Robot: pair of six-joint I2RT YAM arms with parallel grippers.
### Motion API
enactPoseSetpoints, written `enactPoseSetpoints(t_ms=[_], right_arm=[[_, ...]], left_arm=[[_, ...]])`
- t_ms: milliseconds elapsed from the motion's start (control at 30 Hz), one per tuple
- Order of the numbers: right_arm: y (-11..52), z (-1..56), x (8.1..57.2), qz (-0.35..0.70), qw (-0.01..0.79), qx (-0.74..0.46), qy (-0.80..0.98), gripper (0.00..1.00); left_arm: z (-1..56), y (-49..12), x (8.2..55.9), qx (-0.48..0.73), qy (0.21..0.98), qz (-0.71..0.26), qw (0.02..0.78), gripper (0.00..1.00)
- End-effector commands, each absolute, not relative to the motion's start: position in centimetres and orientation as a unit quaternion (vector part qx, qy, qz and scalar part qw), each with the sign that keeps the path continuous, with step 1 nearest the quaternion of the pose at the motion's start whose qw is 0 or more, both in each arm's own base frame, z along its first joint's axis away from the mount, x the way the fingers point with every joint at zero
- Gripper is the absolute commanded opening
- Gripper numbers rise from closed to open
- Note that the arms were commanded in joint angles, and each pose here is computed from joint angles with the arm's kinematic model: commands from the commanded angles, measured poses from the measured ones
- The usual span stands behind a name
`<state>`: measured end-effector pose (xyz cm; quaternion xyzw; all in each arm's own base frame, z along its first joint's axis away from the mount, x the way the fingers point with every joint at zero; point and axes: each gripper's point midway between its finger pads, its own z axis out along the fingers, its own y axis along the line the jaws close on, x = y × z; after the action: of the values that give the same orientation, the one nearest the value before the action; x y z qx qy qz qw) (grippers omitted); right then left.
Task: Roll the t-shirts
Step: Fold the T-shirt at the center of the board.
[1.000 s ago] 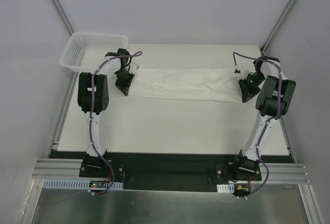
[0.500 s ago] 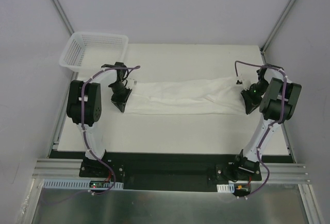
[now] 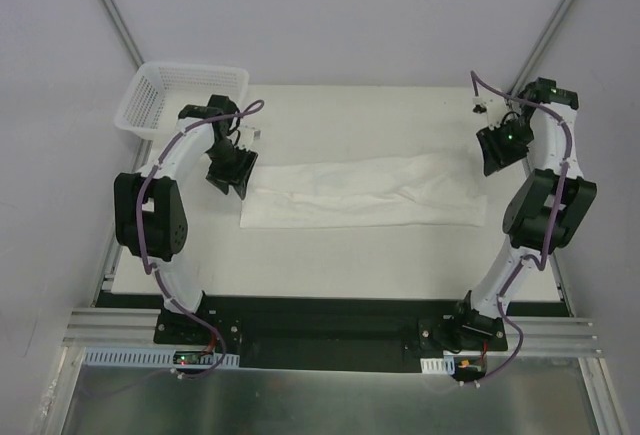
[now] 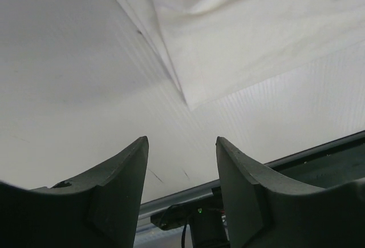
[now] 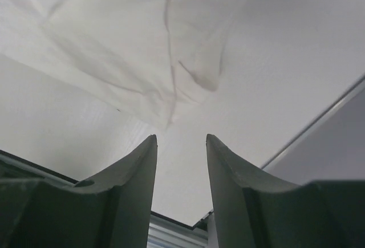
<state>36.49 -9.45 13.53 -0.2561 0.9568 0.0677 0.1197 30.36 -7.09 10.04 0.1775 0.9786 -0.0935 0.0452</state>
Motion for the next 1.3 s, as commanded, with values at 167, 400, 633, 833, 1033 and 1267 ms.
enactPoseSetpoints(t_ms=[167, 400, 633, 833, 1033, 1267], right_arm=[[2.8, 13.9, 37.0, 0.184, 0.096, -0.263, 0.942, 0.47], [6.1, 12.8, 37.9, 0.196, 0.074, -0.285, 0.935, 0.47], [6.5, 11.9, 37.3, 0.200, 0.056, -0.288, 0.935, 0.48], [6.6, 11.5, 36.9, 0.199, 0.048, -0.289, 0.935, 0.47], [6.7, 11.6, 36.2, 0.195, 0.042, -0.293, 0.935, 0.48], [6.6, 11.7, 35.9, 0.188, 0.040, -0.296, 0.935, 0.47]], left_arm=[[11.0, -8.6, 37.4, 0.189, 0.972, -0.108, 0.090, 0.53], [9.1, -9.6, 39.2, 0.263, 0.952, -0.140, 0.076, 0.48], [6.9, -9.6, 38.3, 0.315, 0.935, -0.156, 0.049, 0.46], [5.3, -9.7, 38.1, 0.329, 0.930, -0.161, 0.029, 0.44], [4.7, -9.9, 38.7, 0.341, 0.925, -0.162, 0.029, 0.41], [4.8, -10.8, 38.1, 0.353, 0.915, -0.194, 0.020, 0.30]])
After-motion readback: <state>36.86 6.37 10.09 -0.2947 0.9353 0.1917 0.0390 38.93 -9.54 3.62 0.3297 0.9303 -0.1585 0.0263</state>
